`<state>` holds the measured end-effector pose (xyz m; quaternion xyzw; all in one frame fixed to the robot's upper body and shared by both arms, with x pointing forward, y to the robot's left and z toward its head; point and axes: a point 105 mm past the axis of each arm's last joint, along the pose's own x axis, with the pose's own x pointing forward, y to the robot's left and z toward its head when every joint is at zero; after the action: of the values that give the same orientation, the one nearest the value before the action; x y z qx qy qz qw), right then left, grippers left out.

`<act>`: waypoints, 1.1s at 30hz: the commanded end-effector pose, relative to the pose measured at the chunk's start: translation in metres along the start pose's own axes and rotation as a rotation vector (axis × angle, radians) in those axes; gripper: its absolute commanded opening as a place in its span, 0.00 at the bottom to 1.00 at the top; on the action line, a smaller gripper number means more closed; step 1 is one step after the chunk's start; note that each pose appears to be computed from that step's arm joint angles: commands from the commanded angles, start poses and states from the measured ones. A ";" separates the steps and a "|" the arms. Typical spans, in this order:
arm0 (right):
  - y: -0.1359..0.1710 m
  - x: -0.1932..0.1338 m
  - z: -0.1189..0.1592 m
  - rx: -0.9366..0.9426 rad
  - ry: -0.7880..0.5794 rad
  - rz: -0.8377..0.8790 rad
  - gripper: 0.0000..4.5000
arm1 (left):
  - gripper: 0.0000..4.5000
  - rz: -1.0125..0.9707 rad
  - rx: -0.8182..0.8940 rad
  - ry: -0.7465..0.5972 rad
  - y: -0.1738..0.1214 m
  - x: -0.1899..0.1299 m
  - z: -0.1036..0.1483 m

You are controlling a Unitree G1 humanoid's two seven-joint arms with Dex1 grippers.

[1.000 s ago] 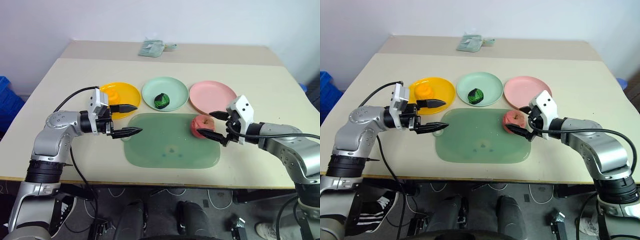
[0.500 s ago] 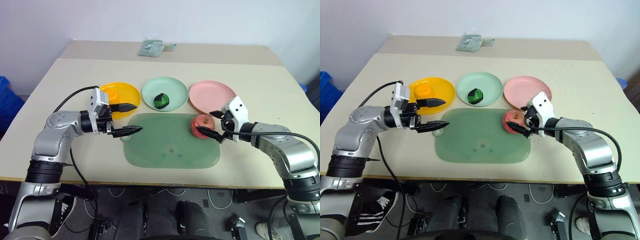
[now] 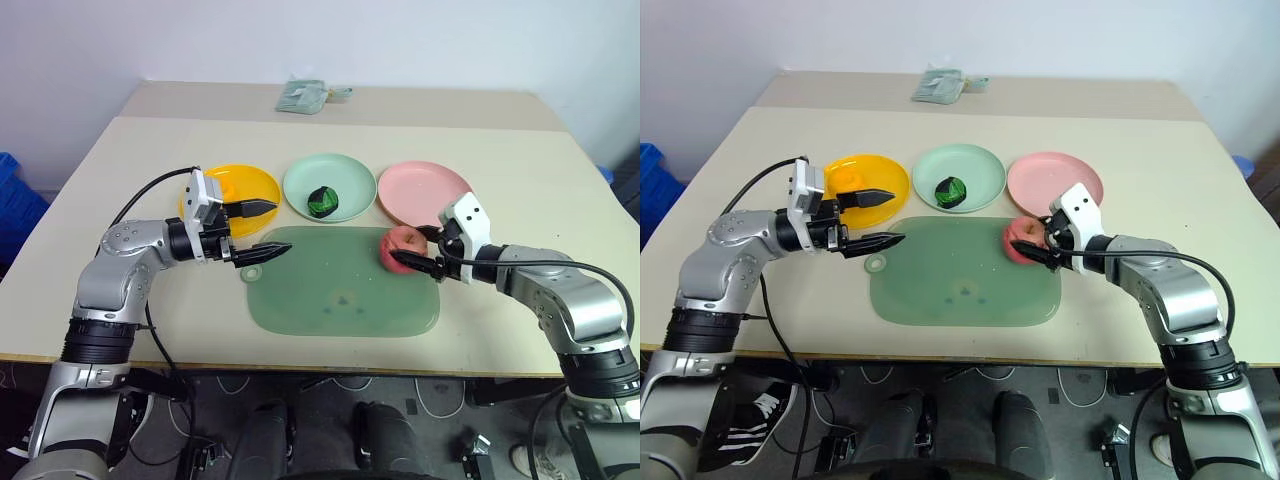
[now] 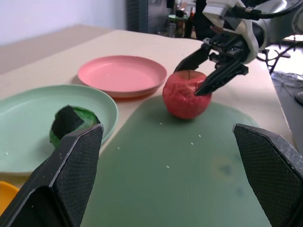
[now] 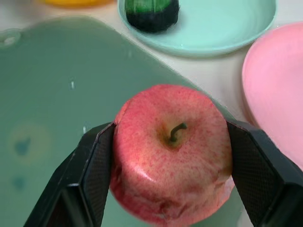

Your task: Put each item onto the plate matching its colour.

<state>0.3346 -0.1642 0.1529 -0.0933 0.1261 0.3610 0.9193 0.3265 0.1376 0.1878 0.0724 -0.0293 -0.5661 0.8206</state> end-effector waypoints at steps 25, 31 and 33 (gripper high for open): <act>-0.070 0.010 0.095 -0.112 -0.384 -0.197 0.99 | 1.00 0.198 0.087 -0.062 0.024 -0.005 0.018; -0.013 -0.037 0.115 -0.239 -0.494 0.063 0.99 | 1.00 0.160 0.086 -0.035 0.026 -0.013 0.020; 0.004 -0.051 0.108 -0.275 -0.457 0.137 0.99 | 1.00 0.137 0.092 -0.028 0.024 -0.015 0.019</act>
<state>0.3336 -0.1701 0.2540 -0.1120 -0.1021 0.4189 0.8953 0.3435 0.1552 0.1976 0.0919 -0.0470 -0.5037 0.8577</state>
